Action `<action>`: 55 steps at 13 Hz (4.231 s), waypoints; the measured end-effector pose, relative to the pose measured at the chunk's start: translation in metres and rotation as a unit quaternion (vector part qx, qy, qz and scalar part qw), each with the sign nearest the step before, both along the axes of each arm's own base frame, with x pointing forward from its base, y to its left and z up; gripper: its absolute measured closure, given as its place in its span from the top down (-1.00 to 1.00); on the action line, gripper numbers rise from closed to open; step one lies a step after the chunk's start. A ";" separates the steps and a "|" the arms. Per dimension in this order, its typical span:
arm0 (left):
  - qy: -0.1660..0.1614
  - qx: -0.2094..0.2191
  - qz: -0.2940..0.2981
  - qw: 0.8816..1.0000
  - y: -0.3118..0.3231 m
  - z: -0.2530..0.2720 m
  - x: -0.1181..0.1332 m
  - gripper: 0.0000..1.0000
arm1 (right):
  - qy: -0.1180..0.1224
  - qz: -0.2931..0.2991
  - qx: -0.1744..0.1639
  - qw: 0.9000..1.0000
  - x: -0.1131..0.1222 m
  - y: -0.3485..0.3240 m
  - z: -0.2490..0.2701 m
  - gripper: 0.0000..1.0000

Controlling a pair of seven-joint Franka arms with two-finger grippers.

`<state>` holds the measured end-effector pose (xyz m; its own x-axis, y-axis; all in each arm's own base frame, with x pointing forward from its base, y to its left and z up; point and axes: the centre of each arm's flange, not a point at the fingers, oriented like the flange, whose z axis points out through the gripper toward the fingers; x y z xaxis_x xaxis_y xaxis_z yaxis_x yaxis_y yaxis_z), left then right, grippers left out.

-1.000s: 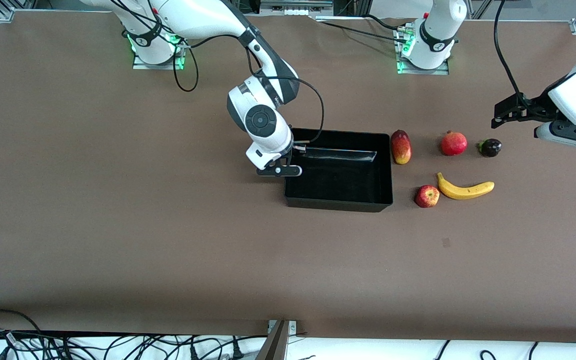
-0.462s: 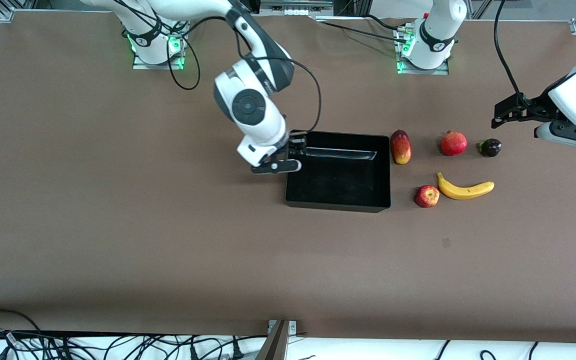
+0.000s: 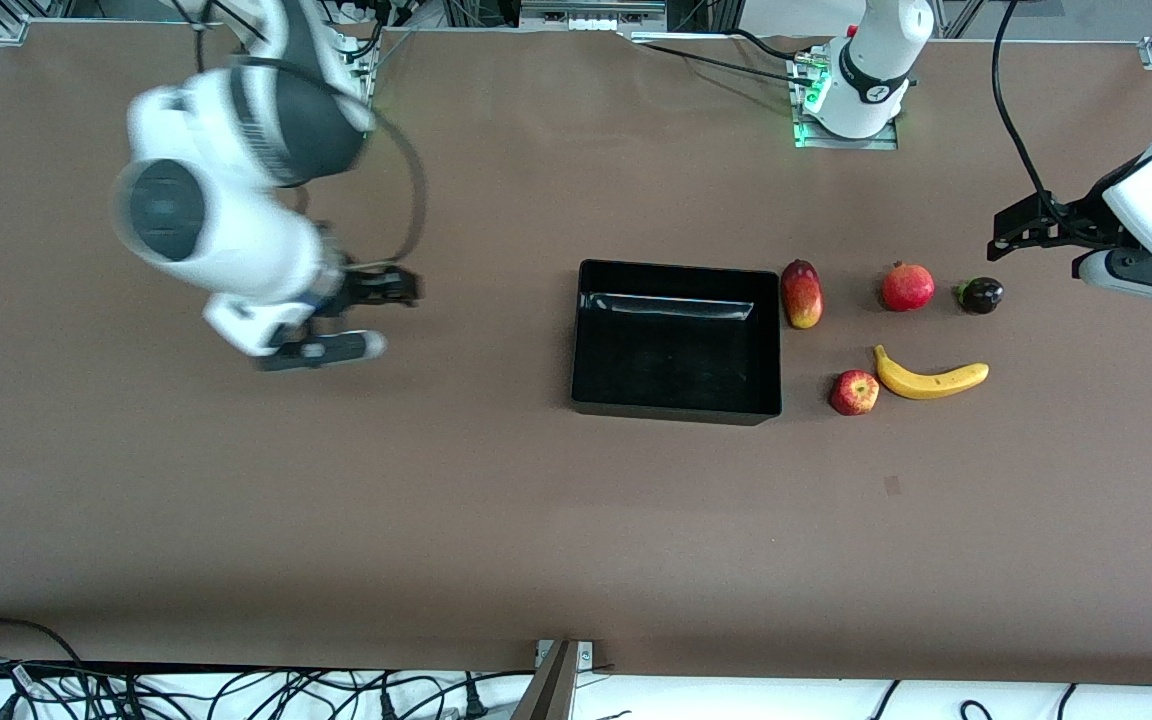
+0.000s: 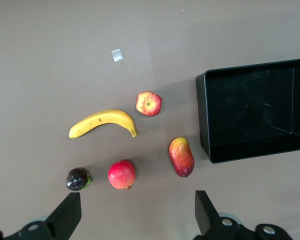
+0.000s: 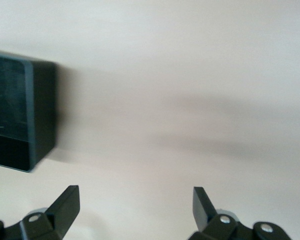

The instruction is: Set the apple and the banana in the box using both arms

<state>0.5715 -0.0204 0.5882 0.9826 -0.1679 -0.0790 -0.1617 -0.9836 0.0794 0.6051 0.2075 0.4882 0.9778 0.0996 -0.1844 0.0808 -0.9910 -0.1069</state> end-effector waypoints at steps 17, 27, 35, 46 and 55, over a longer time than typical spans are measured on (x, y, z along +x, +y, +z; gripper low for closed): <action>0.012 0.002 -0.021 1.000 -0.039 -0.352 0.026 1.00 | -0.057 -0.035 -0.033 0.997 -0.048 -0.218 0.085 1.00; -0.004 0.001 -0.044 0.999 -0.051 -0.392 0.024 0.99 | -0.051 -0.025 -0.041 0.998 -0.043 -0.210 0.093 1.00; -0.045 0.044 -0.136 0.989 -0.058 -0.354 0.037 0.32 | -0.049 -0.025 -0.041 0.998 -0.043 -0.210 0.093 1.00; -0.041 0.006 -0.065 0.997 -0.344 -0.284 -0.079 0.32 | -0.049 -0.025 -0.041 0.998 -0.043 -0.210 0.094 1.00; -0.027 -0.024 -0.017 0.999 -0.380 -0.376 -0.077 0.32 | -0.048 -0.025 -0.041 0.998 -0.043 -0.210 0.093 1.00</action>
